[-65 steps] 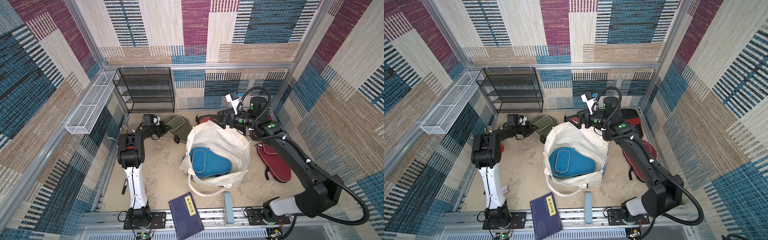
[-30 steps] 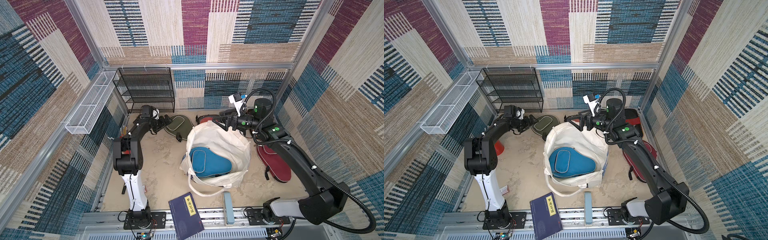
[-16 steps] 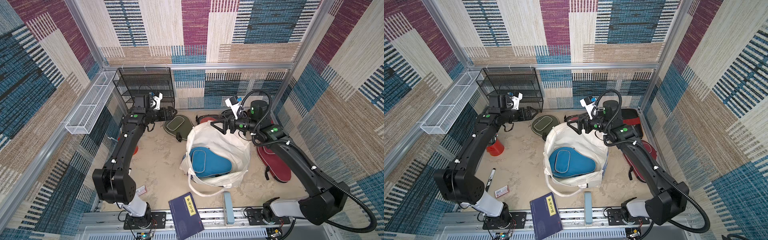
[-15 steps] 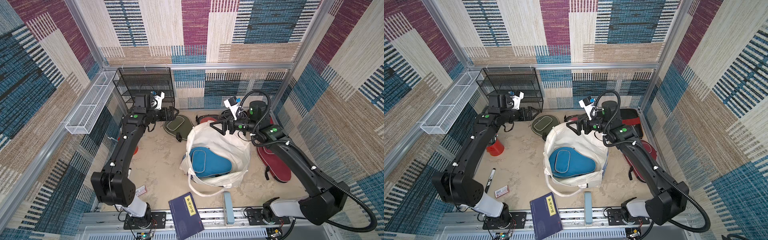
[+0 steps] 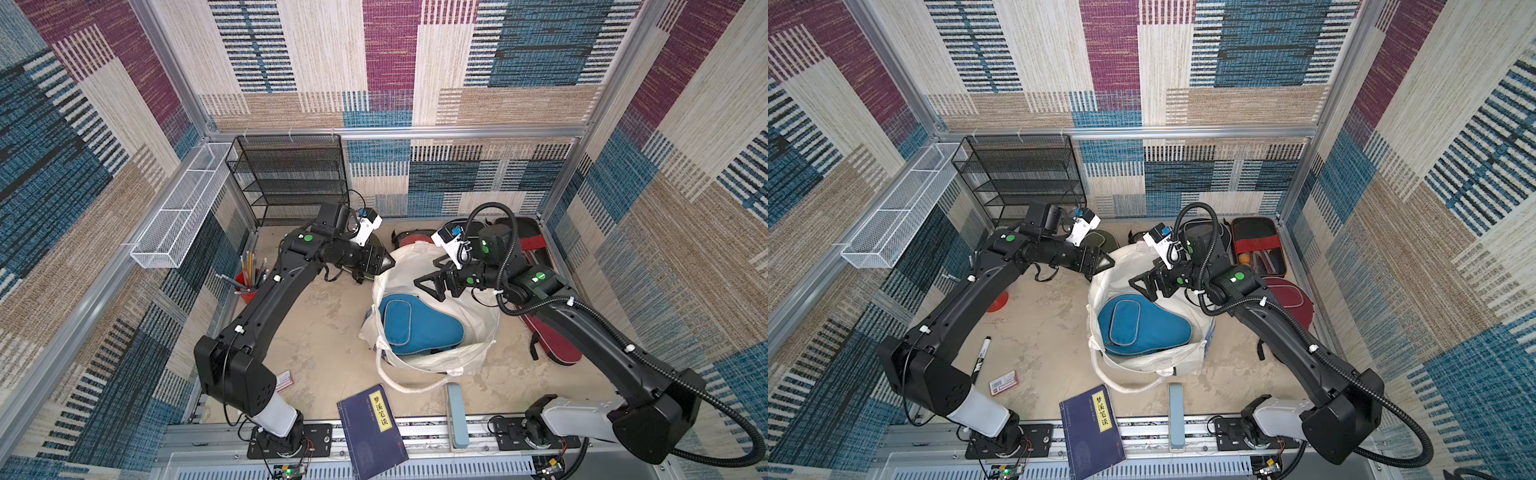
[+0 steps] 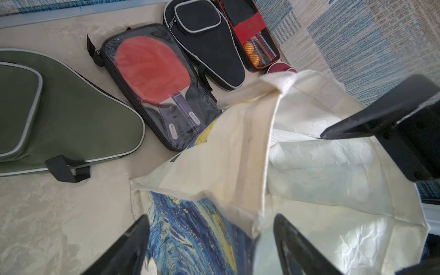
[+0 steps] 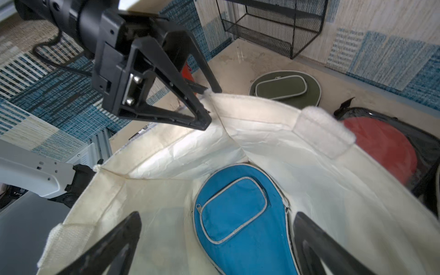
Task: Remove the ping pong set from the canvas bag
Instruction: Adjust the canvas bag at the center of the board, then pick up the ping pong set from the canvas bag.
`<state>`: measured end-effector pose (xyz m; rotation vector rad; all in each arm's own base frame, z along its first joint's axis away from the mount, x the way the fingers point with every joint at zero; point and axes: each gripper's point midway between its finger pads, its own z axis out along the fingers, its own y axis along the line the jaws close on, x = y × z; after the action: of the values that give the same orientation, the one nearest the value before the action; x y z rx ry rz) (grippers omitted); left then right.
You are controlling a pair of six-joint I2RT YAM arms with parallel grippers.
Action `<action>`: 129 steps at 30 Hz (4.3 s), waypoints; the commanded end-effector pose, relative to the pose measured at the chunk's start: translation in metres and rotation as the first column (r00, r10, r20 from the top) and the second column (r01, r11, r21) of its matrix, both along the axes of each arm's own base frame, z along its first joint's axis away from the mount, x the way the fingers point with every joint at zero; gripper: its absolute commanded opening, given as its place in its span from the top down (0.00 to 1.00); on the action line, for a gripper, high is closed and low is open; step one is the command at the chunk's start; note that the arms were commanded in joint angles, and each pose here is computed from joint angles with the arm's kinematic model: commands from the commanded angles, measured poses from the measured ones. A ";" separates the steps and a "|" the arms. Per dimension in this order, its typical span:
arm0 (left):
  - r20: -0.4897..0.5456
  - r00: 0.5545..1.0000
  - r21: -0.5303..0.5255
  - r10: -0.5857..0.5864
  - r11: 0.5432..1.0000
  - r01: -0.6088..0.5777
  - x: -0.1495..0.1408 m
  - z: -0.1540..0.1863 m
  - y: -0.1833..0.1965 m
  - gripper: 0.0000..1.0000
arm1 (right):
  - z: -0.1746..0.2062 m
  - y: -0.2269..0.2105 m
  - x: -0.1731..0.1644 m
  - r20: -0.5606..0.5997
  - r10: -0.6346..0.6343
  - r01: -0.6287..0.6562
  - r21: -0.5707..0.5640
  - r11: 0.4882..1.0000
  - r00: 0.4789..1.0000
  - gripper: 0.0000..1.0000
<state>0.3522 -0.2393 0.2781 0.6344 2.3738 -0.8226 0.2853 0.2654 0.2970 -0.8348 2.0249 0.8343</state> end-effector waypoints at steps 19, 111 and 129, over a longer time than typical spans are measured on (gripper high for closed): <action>0.368 0.929 -0.196 -0.032 0.974 0.112 -0.034 0.084 -0.011 1.00 | -0.114 -0.003 -0.005 -0.084 -0.099 0.067 -0.322 0.944 0.991 0.01; 0.167 0.982 -0.126 -0.087 0.986 0.109 -0.028 -0.005 0.000 0.84 | 0.021 -0.039 0.030 0.255 -0.103 0.149 -0.168 0.974 0.961 1.00; 0.361 0.915 -0.304 -0.180 0.905 0.298 -0.054 0.098 0.004 0.01 | 0.122 -0.023 -0.002 0.397 -0.030 0.006 0.062 0.998 0.917 1.00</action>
<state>0.3128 -0.2232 0.3703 0.7645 1.8810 -0.9840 0.2897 0.2278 0.3740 -0.8654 1.8195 0.5507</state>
